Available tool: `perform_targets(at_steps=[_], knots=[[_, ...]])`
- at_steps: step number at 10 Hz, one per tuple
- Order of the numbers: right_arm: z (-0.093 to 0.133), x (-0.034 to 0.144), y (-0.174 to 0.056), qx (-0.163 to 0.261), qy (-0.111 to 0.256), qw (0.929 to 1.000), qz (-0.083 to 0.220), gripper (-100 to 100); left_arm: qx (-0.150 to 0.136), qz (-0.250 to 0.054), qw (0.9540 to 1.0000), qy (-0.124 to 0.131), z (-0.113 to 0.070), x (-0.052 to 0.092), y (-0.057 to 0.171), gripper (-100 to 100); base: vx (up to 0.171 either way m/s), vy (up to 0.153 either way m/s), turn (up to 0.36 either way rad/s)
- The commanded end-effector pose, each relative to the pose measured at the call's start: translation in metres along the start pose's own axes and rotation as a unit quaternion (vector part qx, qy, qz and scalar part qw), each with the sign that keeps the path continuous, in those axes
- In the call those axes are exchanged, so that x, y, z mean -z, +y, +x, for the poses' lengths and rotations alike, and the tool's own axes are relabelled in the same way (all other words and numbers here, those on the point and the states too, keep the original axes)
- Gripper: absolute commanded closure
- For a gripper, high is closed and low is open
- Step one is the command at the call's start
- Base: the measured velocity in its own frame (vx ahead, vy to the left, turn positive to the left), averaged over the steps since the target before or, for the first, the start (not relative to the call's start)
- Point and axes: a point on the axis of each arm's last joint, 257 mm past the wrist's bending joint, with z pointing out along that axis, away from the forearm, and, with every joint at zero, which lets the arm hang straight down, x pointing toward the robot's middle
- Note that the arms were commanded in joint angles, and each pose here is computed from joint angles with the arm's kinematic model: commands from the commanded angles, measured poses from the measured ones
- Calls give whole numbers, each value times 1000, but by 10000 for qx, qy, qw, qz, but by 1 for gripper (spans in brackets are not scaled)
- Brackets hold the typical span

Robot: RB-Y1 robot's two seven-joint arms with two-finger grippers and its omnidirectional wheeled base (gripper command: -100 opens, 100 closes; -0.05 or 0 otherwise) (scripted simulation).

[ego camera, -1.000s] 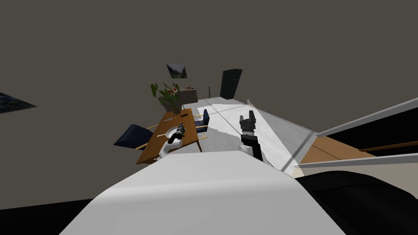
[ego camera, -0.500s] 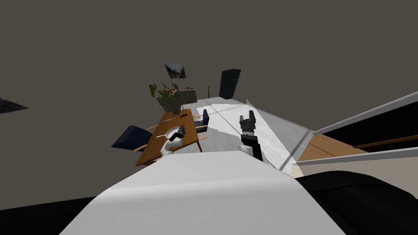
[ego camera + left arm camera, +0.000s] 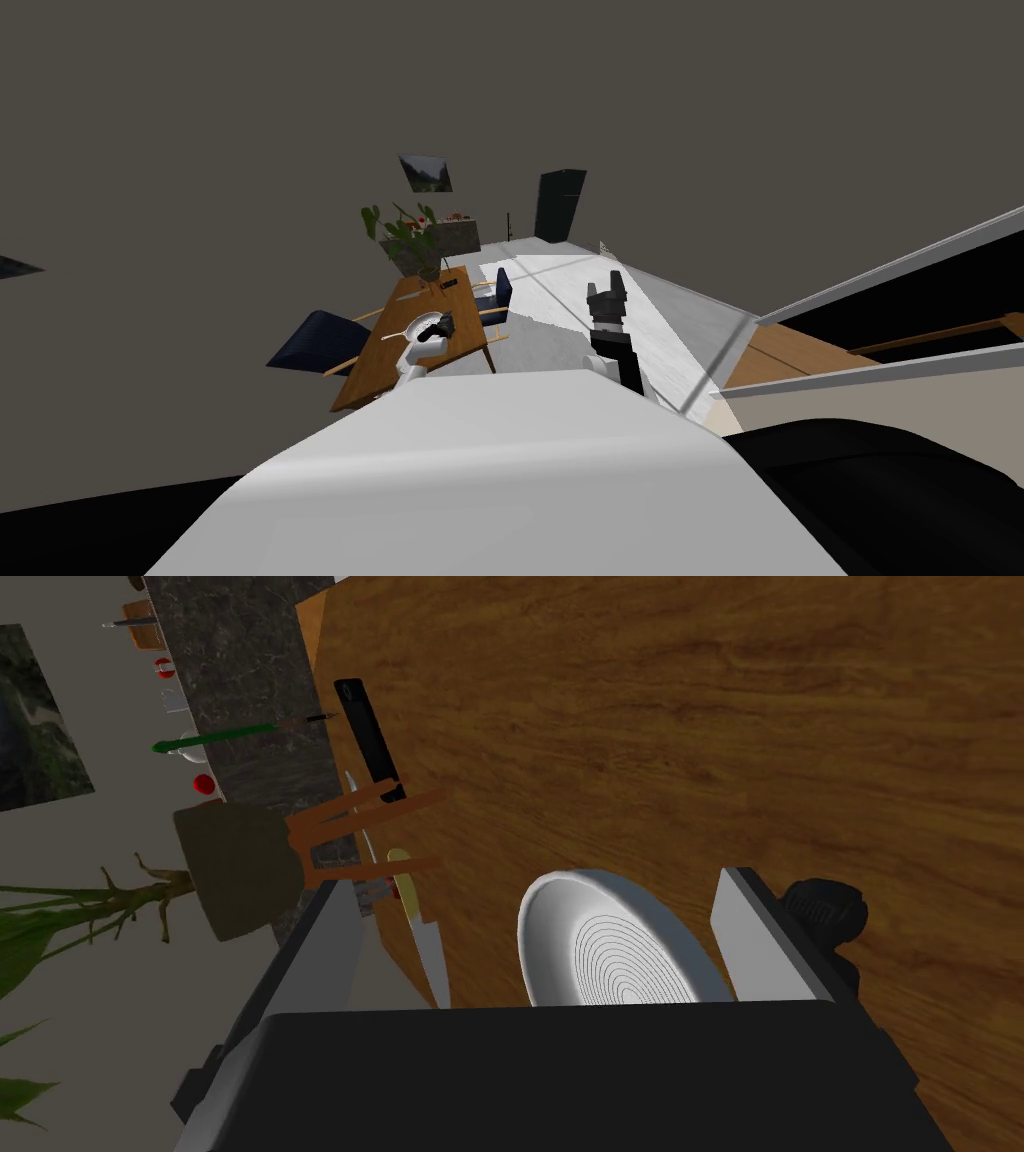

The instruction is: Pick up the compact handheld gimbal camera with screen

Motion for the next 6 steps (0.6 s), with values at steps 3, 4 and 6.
perform_targets(at_steps=[3,4,6], knots=[[0,0,0,0,0,10000,0,0,-12,-631,9980,-93,-8,-11,33,-100,1,48,-65],[0,0,0,0,0,10000,0,0,-24,-874,9961,-125,-11,-15,44,-100,0,47,-60],[0,0,0,0,0,10000,0,0,-33,-1150,9932,-169,-15,-17,59,-100,-6,64,-83]])
